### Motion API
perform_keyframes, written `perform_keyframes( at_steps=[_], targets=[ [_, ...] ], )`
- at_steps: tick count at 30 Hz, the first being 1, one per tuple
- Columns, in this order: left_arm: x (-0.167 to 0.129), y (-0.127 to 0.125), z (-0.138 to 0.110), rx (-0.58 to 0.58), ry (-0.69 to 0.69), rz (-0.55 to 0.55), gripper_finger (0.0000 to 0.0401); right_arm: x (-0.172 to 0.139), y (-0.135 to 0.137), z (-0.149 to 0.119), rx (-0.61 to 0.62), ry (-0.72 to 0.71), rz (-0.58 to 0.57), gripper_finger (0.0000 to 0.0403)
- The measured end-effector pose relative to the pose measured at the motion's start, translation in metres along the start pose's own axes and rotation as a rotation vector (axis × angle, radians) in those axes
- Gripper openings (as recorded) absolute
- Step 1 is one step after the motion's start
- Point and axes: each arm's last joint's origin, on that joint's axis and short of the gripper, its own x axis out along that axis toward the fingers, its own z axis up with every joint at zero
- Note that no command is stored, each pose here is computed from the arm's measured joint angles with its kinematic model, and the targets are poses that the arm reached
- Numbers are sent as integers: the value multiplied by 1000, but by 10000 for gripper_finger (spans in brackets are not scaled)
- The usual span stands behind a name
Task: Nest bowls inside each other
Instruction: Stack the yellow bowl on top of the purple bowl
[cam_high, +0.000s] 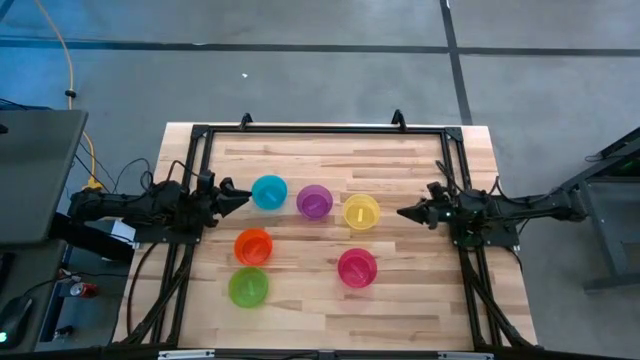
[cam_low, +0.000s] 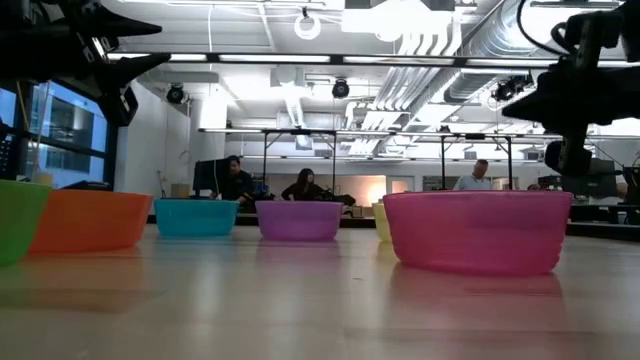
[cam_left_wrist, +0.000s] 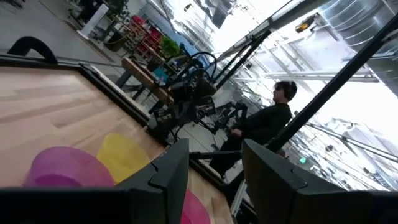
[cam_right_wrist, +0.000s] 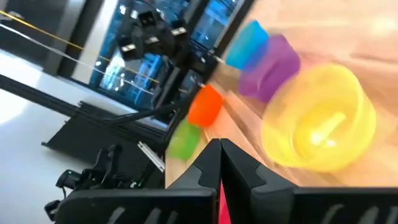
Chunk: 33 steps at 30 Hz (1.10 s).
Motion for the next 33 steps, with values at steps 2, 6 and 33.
perform_keyframes(
  at_steps=[2,6,33],
  targets=[
    [0,0,0,-8,0,0,136,2,-2,-2,26,44,-7,0],
    [0,-1,-1,-82,26,-28,136,3,5,0,53,113,31,0],
    [2,-2,-2,134,67,-74,136,46,100,63,-600,245,-460,94]
  ],
)
